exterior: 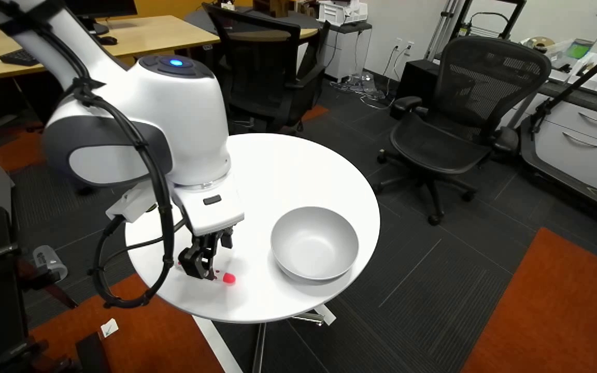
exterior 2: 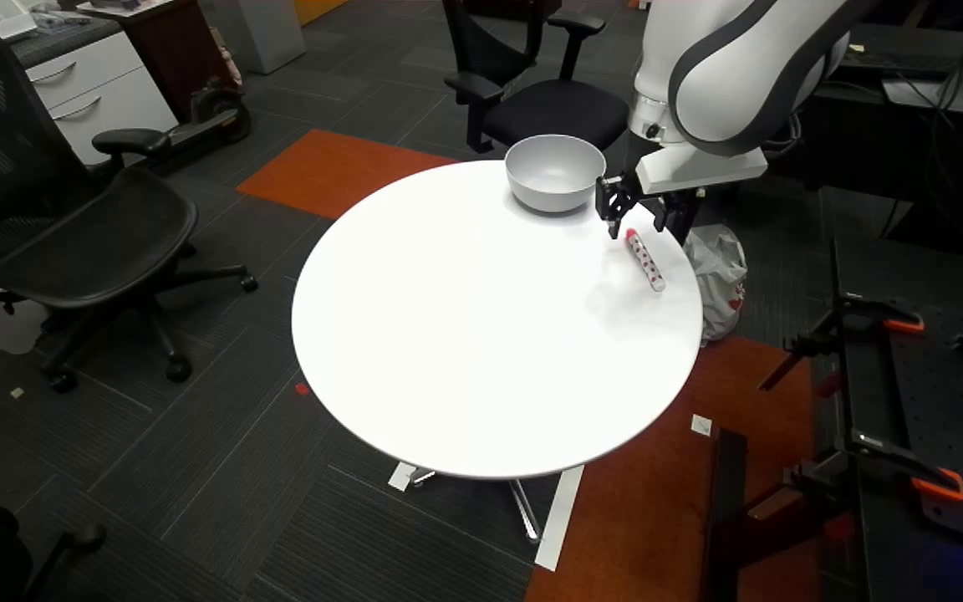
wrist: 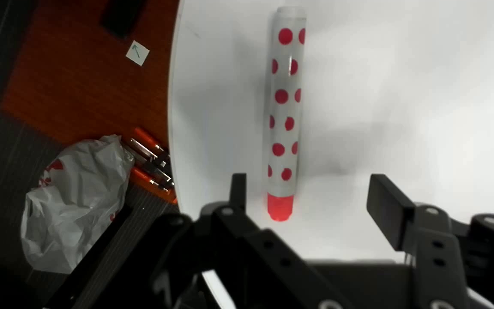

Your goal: Move the marker to the right side of the table

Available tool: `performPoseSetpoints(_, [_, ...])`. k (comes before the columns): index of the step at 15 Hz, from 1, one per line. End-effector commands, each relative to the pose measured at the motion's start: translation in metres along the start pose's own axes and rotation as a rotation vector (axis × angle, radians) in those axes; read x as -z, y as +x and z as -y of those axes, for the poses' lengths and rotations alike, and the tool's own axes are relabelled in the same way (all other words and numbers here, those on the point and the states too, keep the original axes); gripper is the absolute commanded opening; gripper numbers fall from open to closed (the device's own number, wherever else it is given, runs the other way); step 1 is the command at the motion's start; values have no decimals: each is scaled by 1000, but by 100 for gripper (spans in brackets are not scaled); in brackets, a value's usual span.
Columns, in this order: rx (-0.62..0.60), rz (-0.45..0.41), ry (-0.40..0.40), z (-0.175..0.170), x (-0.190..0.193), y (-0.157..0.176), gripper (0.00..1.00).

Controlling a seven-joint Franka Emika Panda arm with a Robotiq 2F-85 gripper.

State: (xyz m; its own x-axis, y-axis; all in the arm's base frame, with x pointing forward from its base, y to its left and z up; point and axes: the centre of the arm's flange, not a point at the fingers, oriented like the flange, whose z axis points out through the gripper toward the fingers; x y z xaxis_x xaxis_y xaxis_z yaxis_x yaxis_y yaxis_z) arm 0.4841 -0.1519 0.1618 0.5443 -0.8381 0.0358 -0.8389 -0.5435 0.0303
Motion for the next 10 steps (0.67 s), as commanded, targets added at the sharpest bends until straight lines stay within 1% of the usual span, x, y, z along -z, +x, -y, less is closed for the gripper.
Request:
performPoseSetpoints(1, [2,-14,26,-4,50,-17,100])
performPoseSetpoints(3, [21,-20,34,-4,69,-21,100])
performPoseSetpoints(6, [58,-18,40,-1,88,-27,100])
performPoseSetpoints(7, [60,-32,43,4,62,-11,100])
performPoseSetpoints(8, [63,-35,49,5,68,-11,100])
performPoseSetpoints(10, [62,-33,46,4,65,-11,100])
